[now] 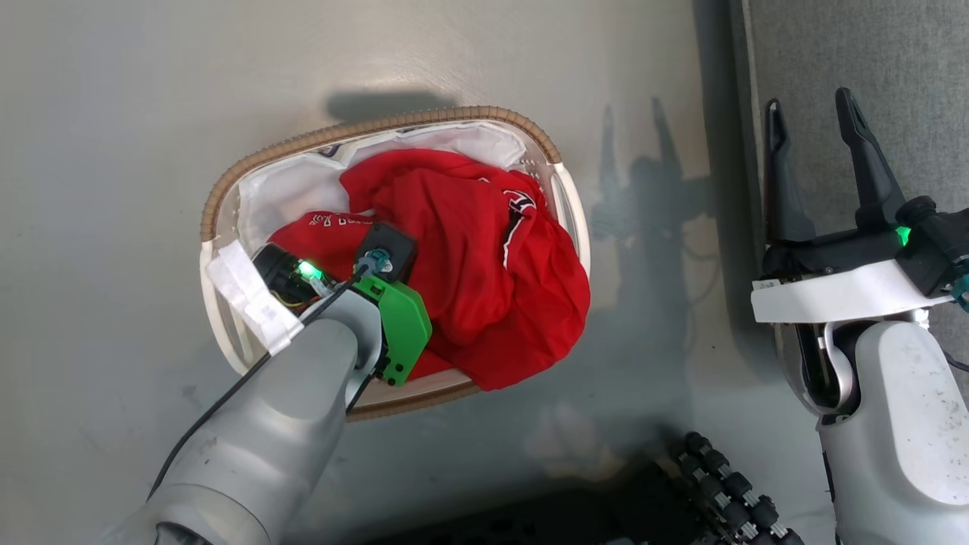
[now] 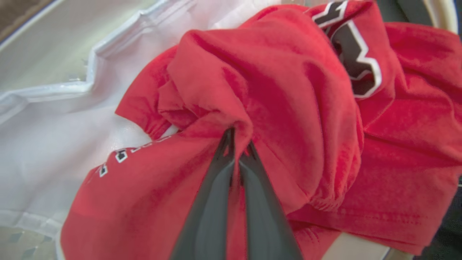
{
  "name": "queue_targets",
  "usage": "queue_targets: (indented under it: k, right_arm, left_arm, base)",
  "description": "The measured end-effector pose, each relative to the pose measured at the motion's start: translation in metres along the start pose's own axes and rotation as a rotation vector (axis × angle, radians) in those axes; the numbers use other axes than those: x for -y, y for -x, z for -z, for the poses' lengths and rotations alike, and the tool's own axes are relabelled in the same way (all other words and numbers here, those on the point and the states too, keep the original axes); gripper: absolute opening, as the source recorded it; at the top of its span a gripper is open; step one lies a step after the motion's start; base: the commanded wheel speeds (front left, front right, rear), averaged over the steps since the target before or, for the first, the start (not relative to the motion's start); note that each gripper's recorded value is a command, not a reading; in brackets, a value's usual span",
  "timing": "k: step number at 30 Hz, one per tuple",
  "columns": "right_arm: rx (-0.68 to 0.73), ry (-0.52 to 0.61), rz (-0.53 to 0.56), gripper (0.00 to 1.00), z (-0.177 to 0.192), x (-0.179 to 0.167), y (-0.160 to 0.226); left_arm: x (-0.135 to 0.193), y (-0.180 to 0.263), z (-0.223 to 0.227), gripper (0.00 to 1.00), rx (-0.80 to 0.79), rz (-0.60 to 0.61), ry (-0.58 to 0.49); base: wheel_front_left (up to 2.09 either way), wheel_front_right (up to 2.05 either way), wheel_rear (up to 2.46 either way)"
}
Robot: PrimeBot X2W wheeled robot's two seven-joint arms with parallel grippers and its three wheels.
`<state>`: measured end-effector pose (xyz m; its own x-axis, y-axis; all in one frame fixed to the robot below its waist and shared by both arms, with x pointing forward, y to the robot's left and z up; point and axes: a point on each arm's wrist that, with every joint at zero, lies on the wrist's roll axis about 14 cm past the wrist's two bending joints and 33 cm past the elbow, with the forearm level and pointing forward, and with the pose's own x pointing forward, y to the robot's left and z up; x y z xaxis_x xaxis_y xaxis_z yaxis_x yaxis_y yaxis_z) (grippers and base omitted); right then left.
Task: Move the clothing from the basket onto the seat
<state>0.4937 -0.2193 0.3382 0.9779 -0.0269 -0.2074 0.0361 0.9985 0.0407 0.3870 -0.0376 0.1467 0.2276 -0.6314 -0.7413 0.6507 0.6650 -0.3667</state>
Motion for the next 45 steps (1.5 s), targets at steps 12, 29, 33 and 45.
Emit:
queue_targets:
  k: [12,29,33,45]
  right_arm:
    - [0.030,0.002,-0.015,1.00,-0.023,-0.008,0.013]
    - [0.129,0.005,-0.057,1.00,-0.082,-0.027,0.067]
    - [0.160,0.001,-0.080,1.00,-0.096,-0.035,0.083]
    - [0.284,-0.003,-0.194,1.00,-0.140,-0.073,0.127]
  left_arm:
    - [0.004,0.041,-0.035,0.00,0.183,-0.053,0.014]
    - [0.022,0.166,-0.153,0.00,0.595,-0.193,-0.200]
    - [0.030,0.201,-0.177,0.00,0.674,-0.226,-0.296]
    - [0.082,0.324,-0.283,0.00,0.900,-0.295,-0.632]
  base:
    - [0.00,0.00,0.00]
    - [0.00,0.00,0.00]
    - [0.00,0.00,0.00]
    - [0.00,0.00,0.00]
